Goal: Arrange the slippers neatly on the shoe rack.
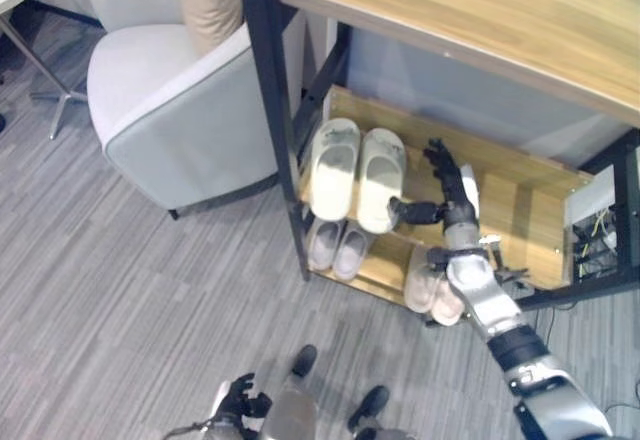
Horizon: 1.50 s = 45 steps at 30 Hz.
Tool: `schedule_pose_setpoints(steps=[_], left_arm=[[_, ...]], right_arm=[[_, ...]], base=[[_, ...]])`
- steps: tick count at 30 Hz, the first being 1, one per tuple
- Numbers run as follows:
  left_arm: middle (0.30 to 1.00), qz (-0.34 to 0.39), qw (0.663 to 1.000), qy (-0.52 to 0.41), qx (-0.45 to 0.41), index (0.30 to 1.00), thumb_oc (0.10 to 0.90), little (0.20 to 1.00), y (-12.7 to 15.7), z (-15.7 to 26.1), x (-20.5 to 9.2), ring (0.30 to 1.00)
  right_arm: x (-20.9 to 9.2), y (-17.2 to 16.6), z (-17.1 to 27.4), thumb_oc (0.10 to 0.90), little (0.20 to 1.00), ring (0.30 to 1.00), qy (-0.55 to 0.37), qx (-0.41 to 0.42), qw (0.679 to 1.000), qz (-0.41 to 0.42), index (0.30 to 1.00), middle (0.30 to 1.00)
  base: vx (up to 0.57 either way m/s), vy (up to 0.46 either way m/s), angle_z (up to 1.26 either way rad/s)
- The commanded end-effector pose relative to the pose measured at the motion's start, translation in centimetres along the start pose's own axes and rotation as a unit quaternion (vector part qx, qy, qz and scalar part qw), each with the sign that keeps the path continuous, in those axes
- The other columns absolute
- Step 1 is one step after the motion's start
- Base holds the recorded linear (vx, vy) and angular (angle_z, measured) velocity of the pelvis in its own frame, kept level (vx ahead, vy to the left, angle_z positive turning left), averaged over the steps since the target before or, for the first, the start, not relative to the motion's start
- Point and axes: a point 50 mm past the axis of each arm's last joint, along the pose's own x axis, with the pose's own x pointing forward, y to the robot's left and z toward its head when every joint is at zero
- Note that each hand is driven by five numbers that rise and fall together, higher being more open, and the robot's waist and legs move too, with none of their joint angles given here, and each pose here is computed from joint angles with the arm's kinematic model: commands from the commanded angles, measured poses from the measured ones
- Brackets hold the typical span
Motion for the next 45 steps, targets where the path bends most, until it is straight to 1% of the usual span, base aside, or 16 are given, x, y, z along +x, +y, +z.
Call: schedule_pose_setpoints(steps=[1, 6, 8, 15, 19, 24, 31, 34, 35, 39, 41, 42, 45], left_arm=[[0.900, -0.049, 0.998, 0.025, 0.019, 0.900, 0.800, 0.900, -2.7, -1.6, -0.8, 0.900], [0.900, -0.049, 0.998, 0.023, 0.022, 0.900, 0.800, 0.900, -2.7, -1.5, -0.8, 0.900], [0.900, -0.048, 0.998, 0.024, 0.023, 0.900, 0.800, 0.900, -2.7, -1.6, -0.8, 0.900], [0.900, -0.044, 0.998, 0.026, 0.022, 0.900, 0.800, 0.900, -2.6, -1.7, -0.8, 0.900], [0.900, -0.038, 0.999, 0.024, 0.019, 0.900, 0.800, 0.900, -2.4, -1.5, -0.7, 0.900], [0.900, -0.036, 0.999, 0.026, 0.015, 0.900, 0.800, 0.900, -2.4, -1.5, -0.7, 0.900], [0.900, -0.035, 0.999, 0.038, 0.000, 0.900, 0.800, 0.900, -2.4, -1.9, -0.7, 0.900], [0.900, -0.033, 0.999, 0.042, -0.009, 0.900, 0.800, 0.900, -2.3, -2.0, -0.8, 0.900], [0.900, -0.035, 0.998, 0.044, -0.012, 0.900, 0.800, 0.900, -2.3, -2.1, -0.8, 0.900], [0.900, -0.040, 0.998, 0.047, -0.016, 0.900, 0.800, 0.900, -2.4, -2.3, -0.8, 0.900], [0.900, -0.044, 0.998, 0.047, -0.022, 0.900, 0.800, 0.900, -2.4, -2.3, -0.8, 0.900], [0.900, -0.044, 0.998, 0.047, -0.022, 0.900, 0.800, 0.900, -2.4, -2.4, -0.9, 0.900], [0.900, -0.049, 0.997, 0.046, -0.026, 0.900, 0.800, 0.900, -2.5, -2.3, -0.9, 0.900]], right_arm=[[0.0, 0.4, 3.5, 0.800, 0.900, 0.900, -0.093, 0.123, 0.988, 0.019, 0.900, 0.900], [-1.1, 2.2, 2.0, 0.800, 0.900, 0.900, -0.054, 0.181, 0.980, 0.058, 0.900, 0.900], [-1.5, 2.8, 1.7, 0.800, 0.900, 0.900, -0.046, 0.190, 0.978, 0.072, 0.900, 0.900], [-1.8, 4.2, 1.7, 0.800, 0.900, 0.900, -0.040, 0.195, 0.975, 0.094, 0.900, 0.900], [-1.6, 4.4, 2.2, 0.800, 0.900, 0.900, -0.049, 0.190, 0.976, 0.096, 0.900, 0.900], [-1.5, 3.4, 2.2, 0.800, 0.900, 0.900, -0.055, 0.174, 0.980, 0.083, 0.900, 0.900], [-2.2, 1.4, 3.1, 0.800, 0.900, 0.900, -0.096, 0.106, 0.986, 0.091, 0.900, 0.900], [-3.2, 0.1, 3.0, 0.800, 0.900, 0.900, -0.105, 0.091, 0.986, 0.089, 0.900, 0.900], [-4.0, -0.8, 2.7, 0.800, 0.900, 0.900, -0.105, 0.087, 0.987, 0.089, 0.900, 0.900], [-5.2, -1.6, 2.2, 0.800, 0.900, 0.900, -0.100, 0.079, 0.986, 0.106, 0.900, 0.900], [-6.4, -2.3, 1.2, 0.800, 0.900, 0.900, -0.081, 0.060, 0.987, 0.126, 0.900, 0.900], [-6.4, -2.3, 1.2, 0.800, 0.900, 0.900, -0.081, 0.060, 0.987, 0.126, 0.900, 0.900], [-7.9, -3.0, -0.2, 0.800, 0.900, 0.900, -0.050, 0.034, 0.987, 0.150, 0.900, 0.900]], base=[[0.00, 0.000, 0.00], [0.00, 0.000, 0.00], [0.00, 0.000, 0.00], [0.00, 0.000, 0.00], [0.00, 0.000, 0.00], [0.00, 0.000, 0.00], [0.00, 0.000, 0.00], [0.00, 0.008, -0.07], [0.00, 0.007, -0.17], [-0.01, -0.004, -0.12], [-0.02, -0.018, -0.13], [-0.02, -0.018, -0.15], [-0.03, -0.019, -0.21]])
